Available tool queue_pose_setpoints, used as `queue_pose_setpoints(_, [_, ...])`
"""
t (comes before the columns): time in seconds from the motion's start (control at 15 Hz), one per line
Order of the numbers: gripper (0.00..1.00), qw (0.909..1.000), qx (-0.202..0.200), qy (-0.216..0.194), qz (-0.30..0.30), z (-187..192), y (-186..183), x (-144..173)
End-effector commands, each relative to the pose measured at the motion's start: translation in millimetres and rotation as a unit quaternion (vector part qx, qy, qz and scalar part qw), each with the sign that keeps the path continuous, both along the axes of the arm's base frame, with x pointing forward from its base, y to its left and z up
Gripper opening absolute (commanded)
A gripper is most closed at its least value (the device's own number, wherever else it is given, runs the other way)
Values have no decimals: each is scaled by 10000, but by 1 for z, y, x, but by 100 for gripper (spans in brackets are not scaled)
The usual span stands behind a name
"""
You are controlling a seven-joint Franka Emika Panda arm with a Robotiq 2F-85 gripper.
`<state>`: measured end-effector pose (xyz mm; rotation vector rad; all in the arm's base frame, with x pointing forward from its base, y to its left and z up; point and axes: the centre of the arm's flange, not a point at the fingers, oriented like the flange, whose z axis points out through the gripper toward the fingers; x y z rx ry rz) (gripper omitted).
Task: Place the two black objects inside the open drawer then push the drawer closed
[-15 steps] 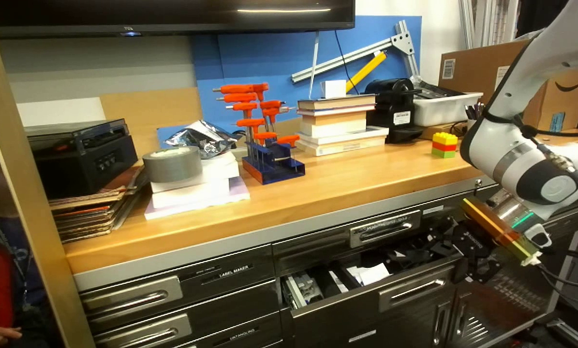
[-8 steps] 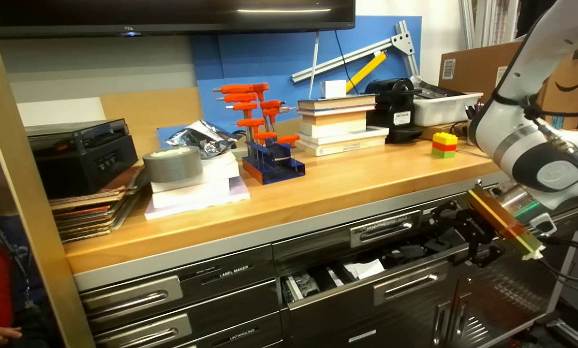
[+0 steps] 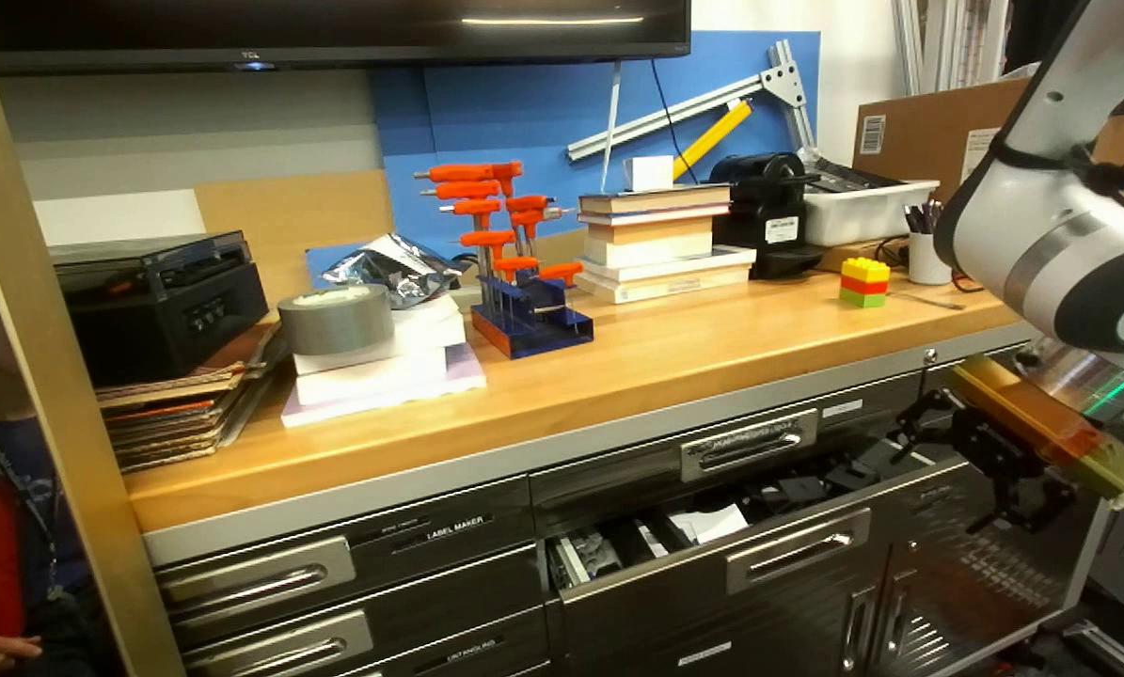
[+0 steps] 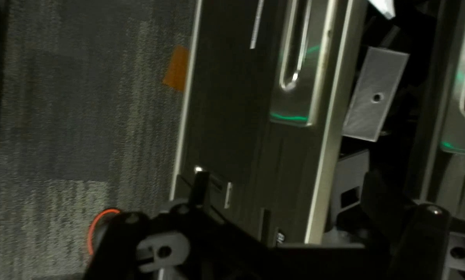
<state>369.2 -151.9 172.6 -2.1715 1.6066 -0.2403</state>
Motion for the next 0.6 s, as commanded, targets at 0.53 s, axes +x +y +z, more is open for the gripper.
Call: queue_pose_setpoints(0.53, [100,9645,-438,2449,879,-40,50,29])
